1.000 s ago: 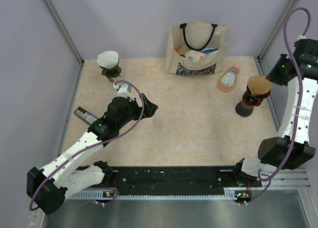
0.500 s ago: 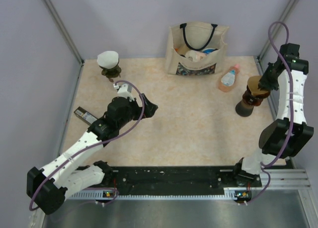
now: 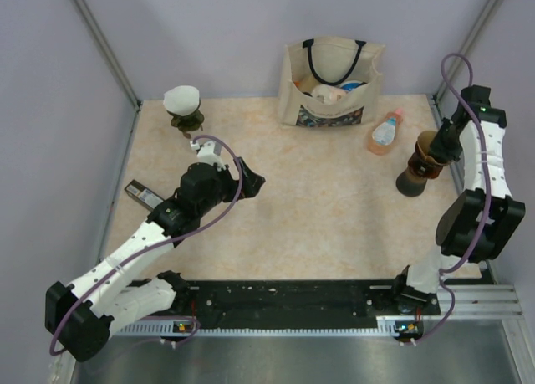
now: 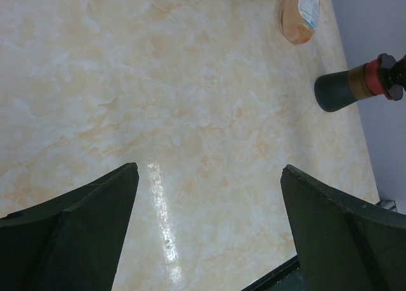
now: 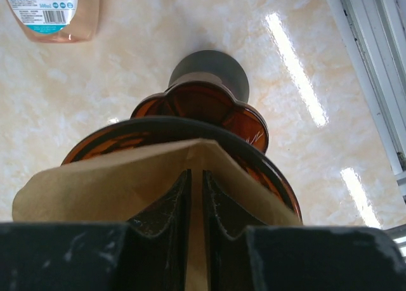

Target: Place the coffee filter in the dripper

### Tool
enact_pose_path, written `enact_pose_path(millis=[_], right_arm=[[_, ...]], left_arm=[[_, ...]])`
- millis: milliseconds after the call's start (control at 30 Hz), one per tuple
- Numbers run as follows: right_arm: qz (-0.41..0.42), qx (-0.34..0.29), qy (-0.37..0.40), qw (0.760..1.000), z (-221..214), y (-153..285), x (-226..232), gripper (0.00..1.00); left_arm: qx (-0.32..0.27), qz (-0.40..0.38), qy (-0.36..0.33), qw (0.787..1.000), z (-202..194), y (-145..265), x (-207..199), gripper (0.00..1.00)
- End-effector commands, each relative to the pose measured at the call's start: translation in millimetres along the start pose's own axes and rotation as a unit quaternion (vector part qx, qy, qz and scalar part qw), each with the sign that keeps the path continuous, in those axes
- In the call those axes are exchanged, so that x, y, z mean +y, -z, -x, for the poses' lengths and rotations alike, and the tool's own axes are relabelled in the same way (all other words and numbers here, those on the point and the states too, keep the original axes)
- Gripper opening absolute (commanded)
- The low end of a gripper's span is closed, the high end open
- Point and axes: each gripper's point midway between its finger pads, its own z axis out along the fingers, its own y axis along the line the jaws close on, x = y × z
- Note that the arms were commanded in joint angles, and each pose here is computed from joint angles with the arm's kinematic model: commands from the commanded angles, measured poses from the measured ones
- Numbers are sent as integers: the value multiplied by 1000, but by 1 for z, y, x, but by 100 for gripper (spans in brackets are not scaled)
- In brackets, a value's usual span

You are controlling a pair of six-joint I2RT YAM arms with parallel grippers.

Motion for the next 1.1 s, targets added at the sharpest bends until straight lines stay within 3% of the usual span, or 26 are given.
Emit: enact_pose_path(millis=[0,400,1067], right_arm=[[1,-4,7,1000,7,-14,1,13],[26,13,13,999,-1,-25,9,12],[43,-64,10,997,39,39,19,17]], left_arm=[[-14,-5,-6,1000,7,-1,-2,99],[-13,-4,-8,1000,7,-1,-1,99],[-16,-14,-10,1000,9,3,-5,99]])
